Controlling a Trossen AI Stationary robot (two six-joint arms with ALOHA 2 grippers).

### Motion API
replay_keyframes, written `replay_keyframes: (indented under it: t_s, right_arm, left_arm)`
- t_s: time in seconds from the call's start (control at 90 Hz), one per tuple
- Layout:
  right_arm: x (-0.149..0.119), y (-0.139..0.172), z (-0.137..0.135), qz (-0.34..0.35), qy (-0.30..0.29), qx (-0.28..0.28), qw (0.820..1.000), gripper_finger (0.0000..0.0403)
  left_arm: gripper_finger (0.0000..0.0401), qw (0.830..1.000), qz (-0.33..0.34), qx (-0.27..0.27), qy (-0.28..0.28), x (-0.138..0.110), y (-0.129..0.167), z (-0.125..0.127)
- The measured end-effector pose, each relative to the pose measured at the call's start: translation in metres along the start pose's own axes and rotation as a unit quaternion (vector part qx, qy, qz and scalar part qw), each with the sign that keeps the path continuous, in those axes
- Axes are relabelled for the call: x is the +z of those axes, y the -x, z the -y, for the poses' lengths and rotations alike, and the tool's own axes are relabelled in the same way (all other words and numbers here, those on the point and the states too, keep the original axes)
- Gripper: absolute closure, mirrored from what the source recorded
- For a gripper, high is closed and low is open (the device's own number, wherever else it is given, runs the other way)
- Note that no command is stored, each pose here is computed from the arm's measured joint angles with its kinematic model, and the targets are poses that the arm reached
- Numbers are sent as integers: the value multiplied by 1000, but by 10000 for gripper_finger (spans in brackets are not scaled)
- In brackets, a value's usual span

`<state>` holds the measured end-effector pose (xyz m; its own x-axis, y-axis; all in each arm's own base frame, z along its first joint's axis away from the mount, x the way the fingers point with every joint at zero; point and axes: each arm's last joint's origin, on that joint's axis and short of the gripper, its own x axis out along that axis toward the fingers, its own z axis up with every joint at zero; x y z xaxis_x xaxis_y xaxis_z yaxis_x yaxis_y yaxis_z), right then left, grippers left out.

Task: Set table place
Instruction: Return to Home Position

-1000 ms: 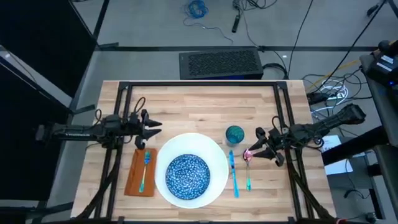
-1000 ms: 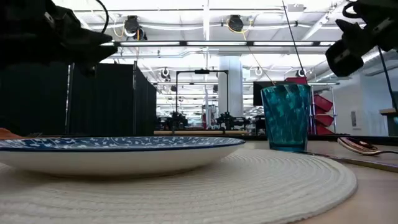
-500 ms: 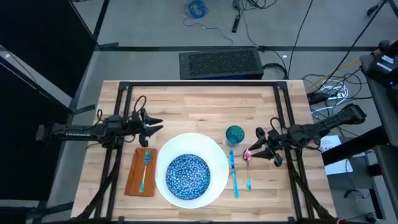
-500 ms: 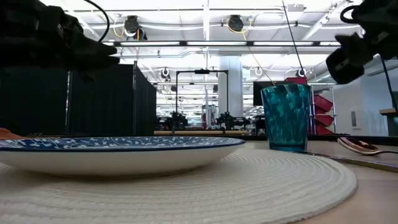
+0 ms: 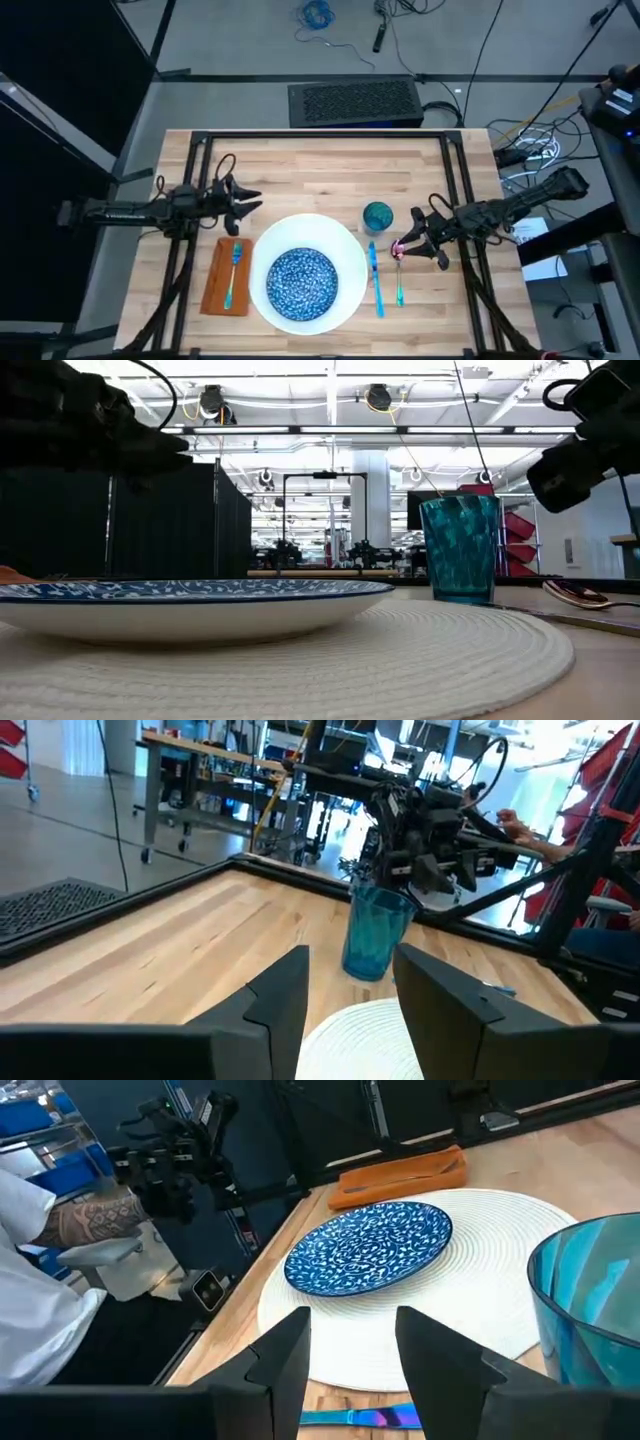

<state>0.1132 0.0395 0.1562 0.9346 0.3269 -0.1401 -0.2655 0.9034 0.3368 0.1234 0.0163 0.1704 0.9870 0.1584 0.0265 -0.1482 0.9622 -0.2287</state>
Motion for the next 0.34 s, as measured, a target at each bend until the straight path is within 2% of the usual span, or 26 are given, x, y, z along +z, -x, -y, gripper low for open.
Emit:
replay_keyframes:
  t_s: [0.344]
  right_arm:
    - [0,0,0,0,0,0,1000,266]
  left_arm:
    - [267,1000,2,8,0,0,0,-1]
